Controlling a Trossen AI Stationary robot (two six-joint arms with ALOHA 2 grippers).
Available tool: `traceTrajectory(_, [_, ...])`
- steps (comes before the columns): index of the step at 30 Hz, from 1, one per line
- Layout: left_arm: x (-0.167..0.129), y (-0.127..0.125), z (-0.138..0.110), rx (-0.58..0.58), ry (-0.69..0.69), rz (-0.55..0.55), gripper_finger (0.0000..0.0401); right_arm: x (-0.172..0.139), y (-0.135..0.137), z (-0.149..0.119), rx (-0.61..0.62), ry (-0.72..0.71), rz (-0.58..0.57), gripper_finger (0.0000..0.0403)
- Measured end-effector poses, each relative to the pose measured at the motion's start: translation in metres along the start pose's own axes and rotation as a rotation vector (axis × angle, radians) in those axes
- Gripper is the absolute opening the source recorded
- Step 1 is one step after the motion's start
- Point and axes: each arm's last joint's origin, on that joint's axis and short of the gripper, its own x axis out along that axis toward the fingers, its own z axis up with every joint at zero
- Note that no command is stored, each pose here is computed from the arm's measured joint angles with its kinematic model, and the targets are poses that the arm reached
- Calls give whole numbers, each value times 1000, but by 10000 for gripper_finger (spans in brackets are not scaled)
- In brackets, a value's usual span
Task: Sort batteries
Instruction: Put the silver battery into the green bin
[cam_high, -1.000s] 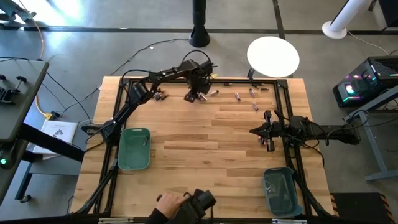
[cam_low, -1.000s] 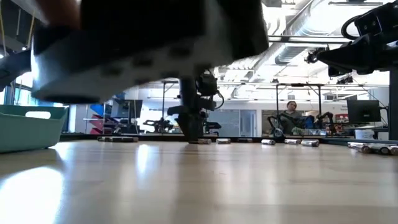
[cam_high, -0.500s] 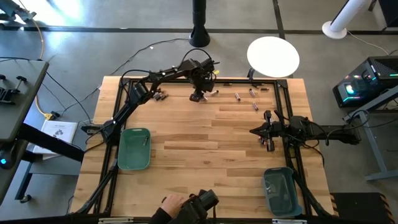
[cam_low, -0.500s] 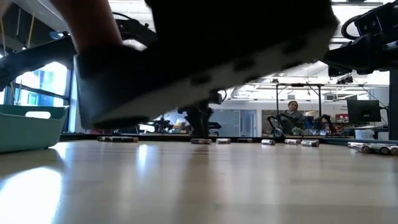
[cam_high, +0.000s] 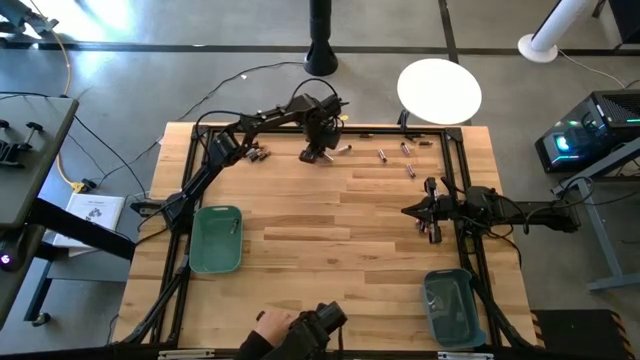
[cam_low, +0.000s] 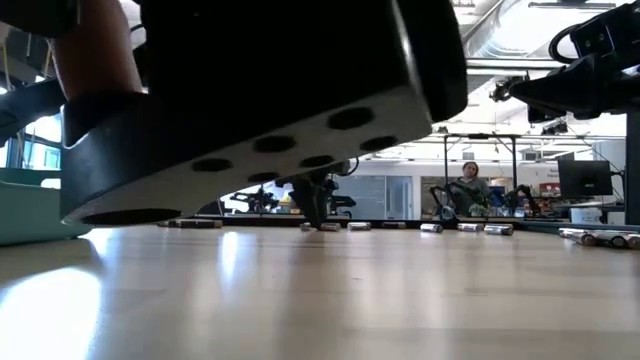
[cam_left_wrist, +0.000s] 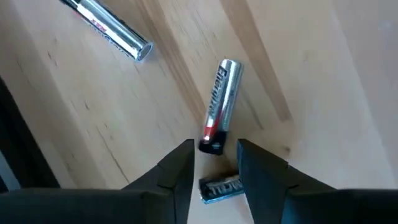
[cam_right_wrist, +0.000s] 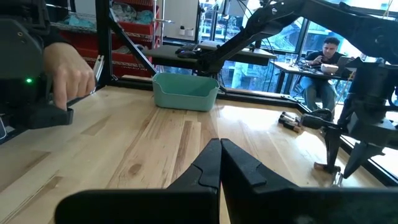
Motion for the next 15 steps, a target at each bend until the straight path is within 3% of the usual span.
traceTrajectory(6, [0, 2, 4, 9, -18, 28, 107, 0, 0, 0, 0, 0, 0, 0])
traceTrajectory(15, [1, 1, 7, -50, -9, 41, 153, 0, 0, 0, 0, 0, -1, 0])
